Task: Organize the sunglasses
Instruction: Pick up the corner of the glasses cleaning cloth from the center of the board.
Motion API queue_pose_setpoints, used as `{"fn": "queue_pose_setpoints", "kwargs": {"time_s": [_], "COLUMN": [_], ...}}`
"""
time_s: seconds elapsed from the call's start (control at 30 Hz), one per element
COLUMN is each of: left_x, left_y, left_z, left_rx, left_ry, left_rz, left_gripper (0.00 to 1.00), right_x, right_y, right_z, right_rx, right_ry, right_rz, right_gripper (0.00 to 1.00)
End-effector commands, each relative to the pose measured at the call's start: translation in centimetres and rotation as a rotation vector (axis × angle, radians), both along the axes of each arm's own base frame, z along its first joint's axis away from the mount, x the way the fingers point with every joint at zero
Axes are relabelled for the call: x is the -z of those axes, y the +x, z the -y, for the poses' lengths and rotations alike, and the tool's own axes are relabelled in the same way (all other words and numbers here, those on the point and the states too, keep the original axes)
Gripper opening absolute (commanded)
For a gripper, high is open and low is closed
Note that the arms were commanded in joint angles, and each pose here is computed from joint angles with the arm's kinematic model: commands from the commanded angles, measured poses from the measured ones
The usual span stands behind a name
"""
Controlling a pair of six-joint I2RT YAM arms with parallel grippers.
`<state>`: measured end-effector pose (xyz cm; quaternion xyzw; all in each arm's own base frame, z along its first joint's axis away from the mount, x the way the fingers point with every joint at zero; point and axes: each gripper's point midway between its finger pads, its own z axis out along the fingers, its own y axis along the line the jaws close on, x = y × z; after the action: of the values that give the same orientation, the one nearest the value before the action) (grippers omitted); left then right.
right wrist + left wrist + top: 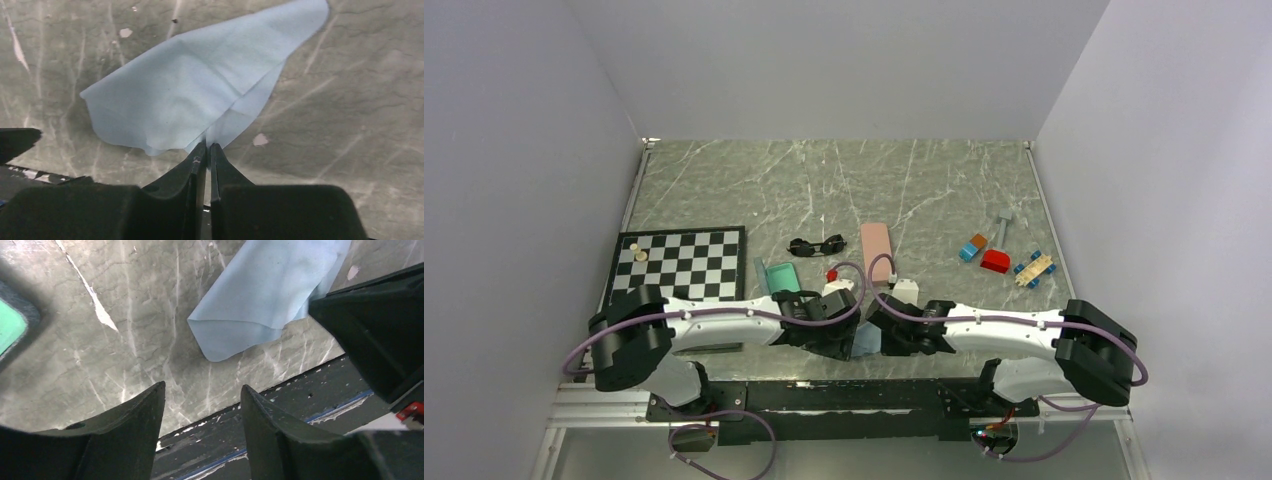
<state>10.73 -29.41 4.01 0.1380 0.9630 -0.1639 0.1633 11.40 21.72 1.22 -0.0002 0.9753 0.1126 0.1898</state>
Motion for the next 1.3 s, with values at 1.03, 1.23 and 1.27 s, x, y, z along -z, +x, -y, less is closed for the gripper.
{"fn": "queue_pose_setpoints", "kwargs": {"time_s": [1.03,1.23,1.27], "left_x": [2.5,1.7,1.9], "left_y": [0.2,-0.4,-0.6], "left_z": [-0.1,1.1,1.6], "left_rx": [-0.185,-0.142,-0.126], "left_ry": [0.176,0.074,0.057], "left_rz": [-0.105,-0.085,-0.097], "left_gripper": [0.41,0.45,0.44], "right_x": [0.8,0.8,0.8], "right_y": [-2.2,-2.2,-2.2], "right_z": [0.0,-0.1,-0.1], "right_rx": [0.001,-0.006,-0.006], "right_ry": [0.086,0.081,0.079], "right_rz": [-0.057,-0.058,-0.058], "right_gripper": [0.15,0.15,0.15]}}
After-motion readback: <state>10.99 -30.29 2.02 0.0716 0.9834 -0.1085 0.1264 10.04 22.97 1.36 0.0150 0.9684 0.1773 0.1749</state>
